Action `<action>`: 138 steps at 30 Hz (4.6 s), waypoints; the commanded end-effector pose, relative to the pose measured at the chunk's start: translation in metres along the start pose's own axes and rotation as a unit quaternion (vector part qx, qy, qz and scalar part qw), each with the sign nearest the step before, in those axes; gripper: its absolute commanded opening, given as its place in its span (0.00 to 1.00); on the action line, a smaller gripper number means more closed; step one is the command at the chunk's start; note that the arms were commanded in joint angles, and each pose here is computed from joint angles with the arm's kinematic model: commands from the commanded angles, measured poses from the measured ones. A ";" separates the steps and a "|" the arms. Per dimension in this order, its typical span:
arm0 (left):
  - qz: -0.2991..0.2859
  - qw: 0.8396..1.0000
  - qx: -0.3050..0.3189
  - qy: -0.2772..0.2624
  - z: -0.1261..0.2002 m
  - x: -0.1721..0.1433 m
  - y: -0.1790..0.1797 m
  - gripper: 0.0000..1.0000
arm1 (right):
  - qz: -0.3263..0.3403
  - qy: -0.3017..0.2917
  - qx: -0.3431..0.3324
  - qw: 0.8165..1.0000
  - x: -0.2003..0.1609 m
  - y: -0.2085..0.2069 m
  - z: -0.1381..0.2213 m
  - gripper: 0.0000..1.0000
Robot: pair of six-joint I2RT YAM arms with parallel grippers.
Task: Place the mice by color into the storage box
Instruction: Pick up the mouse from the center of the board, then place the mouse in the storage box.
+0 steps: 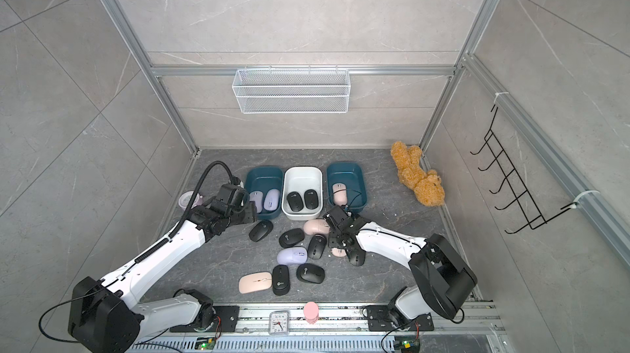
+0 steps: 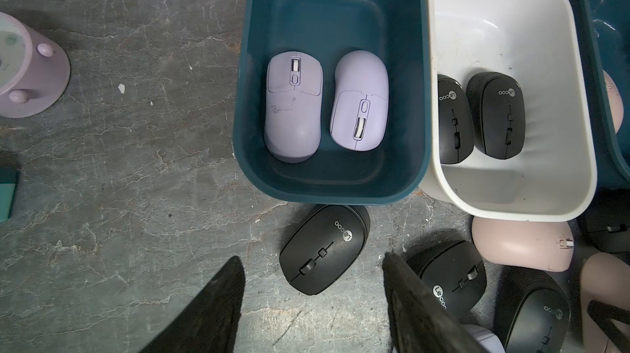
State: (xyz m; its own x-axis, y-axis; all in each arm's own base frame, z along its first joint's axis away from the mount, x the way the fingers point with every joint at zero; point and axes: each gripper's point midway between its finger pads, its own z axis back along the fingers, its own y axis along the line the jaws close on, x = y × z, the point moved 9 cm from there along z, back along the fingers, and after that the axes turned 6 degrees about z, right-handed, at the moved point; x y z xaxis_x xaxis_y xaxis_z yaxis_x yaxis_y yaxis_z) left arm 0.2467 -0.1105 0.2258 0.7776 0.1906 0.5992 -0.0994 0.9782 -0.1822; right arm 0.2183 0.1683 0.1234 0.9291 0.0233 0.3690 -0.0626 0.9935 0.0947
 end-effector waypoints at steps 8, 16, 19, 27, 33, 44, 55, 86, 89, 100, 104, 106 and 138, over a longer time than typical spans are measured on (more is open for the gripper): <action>0.011 1.000 -0.008 -0.024 0.012 0.011 -0.002 0.67 | 0.004 -0.027 0.002 1.000 0.006 0.000 0.025 0.54; 0.011 1.000 -0.008 -0.026 0.013 0.013 -0.002 0.67 | 0.004 -0.045 0.007 0.999 0.012 0.001 0.041 0.54; 0.011 1.000 -0.006 -0.026 0.013 0.012 -0.001 0.67 | 0.006 -0.053 0.009 0.999 0.015 0.001 0.047 0.54; 0.012 1.000 -0.002 -0.023 0.013 0.011 0.000 0.67 | 0.028 -0.074 0.023 0.997 0.029 0.007 0.066 0.54; 0.011 1.000 0.000 -0.026 0.014 0.013 -0.001 0.67 | 0.067 -0.101 0.011 0.993 0.051 0.015 0.084 0.54; 0.010 1.000 -0.001 -0.018 0.016 0.012 -0.001 0.67 | 0.099 -0.174 -0.013 0.980 0.121 0.022 0.088 0.54; 0.005 1.000 -0.001 -0.019 0.021 0.015 -0.001 0.67 | 0.116 -0.161 -0.025 0.980 0.176 0.004 0.067 0.54; -0.016 1.000 0.017 -0.010 0.012 0.025 -0.008 0.67 | 0.060 -0.046 -0.044 0.996 0.221 -0.074 -0.040 0.54; -0.016 1.000 0.017 -0.008 0.011 0.024 -0.008 0.67 | 0.057 -0.039 -0.044 0.997 0.220 -0.074 -0.047 0.54; -0.017 1.000 0.021 -0.004 0.006 0.023 -0.008 0.67 | 0.055 -0.013 -0.052 0.997 0.215 -0.076 -0.064 0.55; -0.018 1.000 0.021 -0.002 0.006 0.023 -0.009 0.67 | 0.053 -0.006 -0.052 0.997 0.213 -0.076 -0.068 0.56; -0.018 1.000 0.020 -0.002 0.006 0.023 -0.009 0.67 | 0.052 -0.004 -0.050 0.997 0.213 -0.076 -0.069 0.57; -0.008 1.000 -0.007 -0.017 0.033 0.023 -0.004 0.67 | 0.035 -0.064 -0.001 0.997 0.223 -0.065 0.003 0.67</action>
State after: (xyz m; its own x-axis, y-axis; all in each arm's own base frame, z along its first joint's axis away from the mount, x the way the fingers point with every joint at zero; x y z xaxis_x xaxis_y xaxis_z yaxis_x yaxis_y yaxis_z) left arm 0.2499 -0.1116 0.2462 0.7822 0.1758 0.5977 -0.0953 0.9818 -0.1641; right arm 0.4382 0.1069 0.1582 0.9033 0.1132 0.4139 -0.1268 0.9919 0.0054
